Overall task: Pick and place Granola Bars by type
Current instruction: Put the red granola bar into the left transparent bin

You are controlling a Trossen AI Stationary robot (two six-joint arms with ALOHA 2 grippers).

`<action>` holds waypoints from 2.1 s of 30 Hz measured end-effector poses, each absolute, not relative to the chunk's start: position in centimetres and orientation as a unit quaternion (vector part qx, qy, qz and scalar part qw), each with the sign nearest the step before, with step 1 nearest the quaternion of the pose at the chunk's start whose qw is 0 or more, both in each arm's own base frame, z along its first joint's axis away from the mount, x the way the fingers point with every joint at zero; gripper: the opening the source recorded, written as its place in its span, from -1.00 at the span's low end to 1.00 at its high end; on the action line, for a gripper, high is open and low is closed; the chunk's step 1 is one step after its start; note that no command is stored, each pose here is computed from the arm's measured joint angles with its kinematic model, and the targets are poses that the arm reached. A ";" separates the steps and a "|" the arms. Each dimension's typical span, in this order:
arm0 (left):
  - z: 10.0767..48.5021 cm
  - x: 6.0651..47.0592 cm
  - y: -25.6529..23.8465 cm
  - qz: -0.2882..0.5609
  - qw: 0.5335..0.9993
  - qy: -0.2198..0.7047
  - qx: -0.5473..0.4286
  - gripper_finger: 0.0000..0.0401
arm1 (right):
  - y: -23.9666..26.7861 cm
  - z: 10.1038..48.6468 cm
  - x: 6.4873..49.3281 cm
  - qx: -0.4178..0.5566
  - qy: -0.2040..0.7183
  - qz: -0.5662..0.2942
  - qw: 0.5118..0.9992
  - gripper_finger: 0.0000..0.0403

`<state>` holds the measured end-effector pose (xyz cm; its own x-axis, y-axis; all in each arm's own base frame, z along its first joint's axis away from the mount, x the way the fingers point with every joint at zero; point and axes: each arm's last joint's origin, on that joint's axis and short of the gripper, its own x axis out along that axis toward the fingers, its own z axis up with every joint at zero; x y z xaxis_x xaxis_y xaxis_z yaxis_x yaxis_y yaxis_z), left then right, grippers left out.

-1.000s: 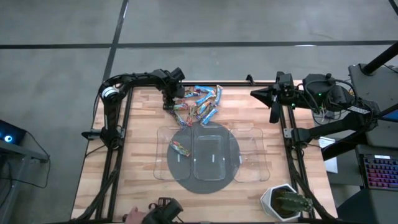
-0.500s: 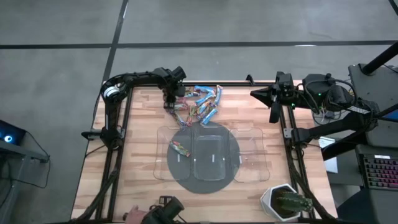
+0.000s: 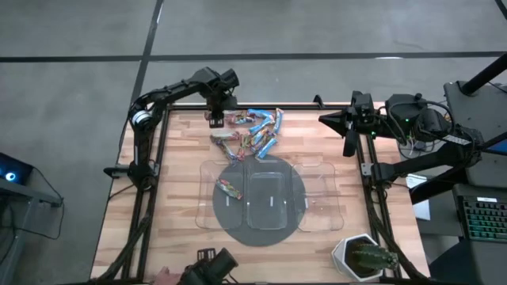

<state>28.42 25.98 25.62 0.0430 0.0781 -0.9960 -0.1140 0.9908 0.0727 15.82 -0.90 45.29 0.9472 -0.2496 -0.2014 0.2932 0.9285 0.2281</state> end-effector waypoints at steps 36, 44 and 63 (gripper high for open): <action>39.7 29.1 4.8 0.006 0.820 0.572 -0.019 -0.65 | -0.9 44.9 16.1 0.124 0.094 -0.136 0.978 -0.96; 37.8 29.6 1.5 -0.022 0.799 0.601 -0.016 -0.65 | -0.8 43.9 16.6 0.131 0.111 -0.130 0.977 -0.96; 27.6 28.1 -0.5 -0.044 0.730 0.682 -0.003 -0.64 | -0.8 44.0 16.8 0.149 0.092 -0.122 0.977 -0.96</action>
